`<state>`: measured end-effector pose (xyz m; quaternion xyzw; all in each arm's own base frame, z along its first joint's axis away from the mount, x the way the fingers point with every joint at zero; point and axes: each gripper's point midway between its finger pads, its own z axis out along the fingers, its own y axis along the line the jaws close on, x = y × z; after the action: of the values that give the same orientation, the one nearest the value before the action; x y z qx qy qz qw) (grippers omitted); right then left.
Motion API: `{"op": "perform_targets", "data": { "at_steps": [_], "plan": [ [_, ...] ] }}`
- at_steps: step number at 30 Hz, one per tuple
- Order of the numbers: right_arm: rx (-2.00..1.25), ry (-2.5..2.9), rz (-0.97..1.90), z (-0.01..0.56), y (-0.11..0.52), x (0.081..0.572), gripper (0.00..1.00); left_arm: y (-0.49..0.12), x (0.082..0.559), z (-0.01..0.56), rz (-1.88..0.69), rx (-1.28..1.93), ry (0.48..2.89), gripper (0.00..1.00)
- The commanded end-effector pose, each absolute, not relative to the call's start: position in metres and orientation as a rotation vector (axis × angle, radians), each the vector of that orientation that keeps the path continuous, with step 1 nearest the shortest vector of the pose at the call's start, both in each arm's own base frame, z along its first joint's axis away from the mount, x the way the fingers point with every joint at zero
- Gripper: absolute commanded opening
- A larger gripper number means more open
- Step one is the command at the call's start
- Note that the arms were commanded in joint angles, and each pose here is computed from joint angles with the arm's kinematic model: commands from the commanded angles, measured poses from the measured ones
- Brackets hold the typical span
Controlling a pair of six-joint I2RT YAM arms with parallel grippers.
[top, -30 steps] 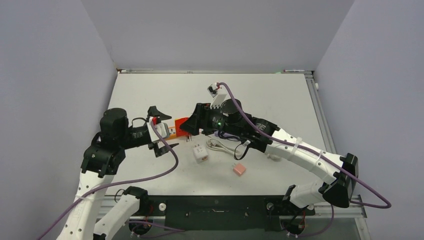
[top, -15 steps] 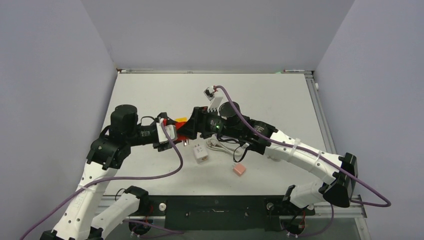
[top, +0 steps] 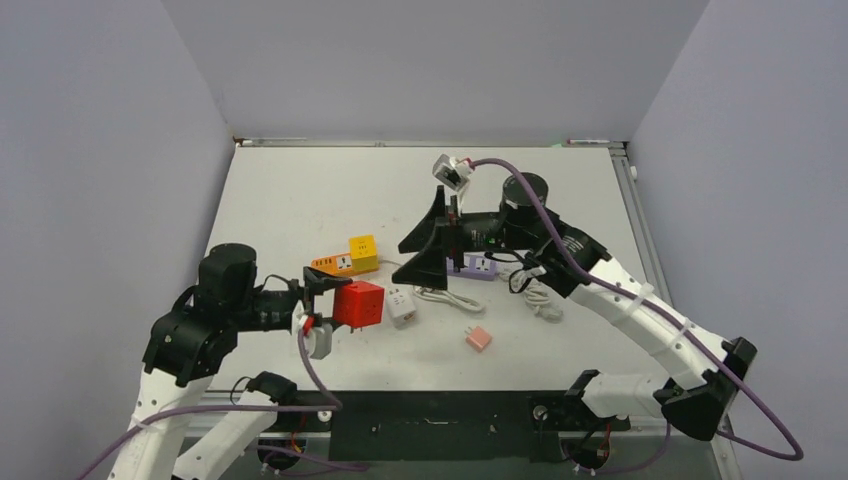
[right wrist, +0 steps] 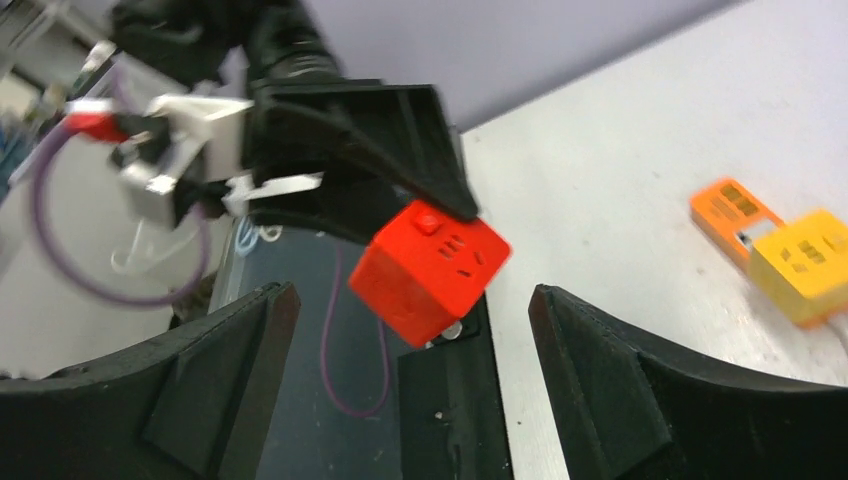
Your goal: Insert the plug
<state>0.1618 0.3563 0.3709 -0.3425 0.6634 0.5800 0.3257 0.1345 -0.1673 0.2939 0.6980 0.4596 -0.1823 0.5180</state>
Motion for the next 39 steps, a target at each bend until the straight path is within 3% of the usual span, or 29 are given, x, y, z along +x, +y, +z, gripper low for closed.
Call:
{"op": "perform_targets", "data": {
  "at_steps": [1,8,15,28,39],
  "plan": [
    [-1.253,1.259,1.567,0.415,0.340,0.095,0.90,-0.168,0.097,0.310,-0.335,1.828,0.707,0.03],
    [-1.470,1.169,1.464,0.389,0.367,0.070,0.90,-0.164,0.071,0.299,-0.067,2.034,0.147,0.02],
    [-1.639,1.226,1.322,0.355,0.394,0.056,0.90,-0.169,0.062,0.291,0.080,2.076,-0.216,0.01],
    [-1.777,1.248,1.128,0.315,0.407,0.056,0.90,-0.190,0.064,0.310,0.305,1.834,-0.487,0.00],
    [-1.823,1.255,1.167,0.307,0.410,0.047,0.90,-0.192,0.062,0.313,0.332,1.818,-0.527,0.00]
  ]
}}
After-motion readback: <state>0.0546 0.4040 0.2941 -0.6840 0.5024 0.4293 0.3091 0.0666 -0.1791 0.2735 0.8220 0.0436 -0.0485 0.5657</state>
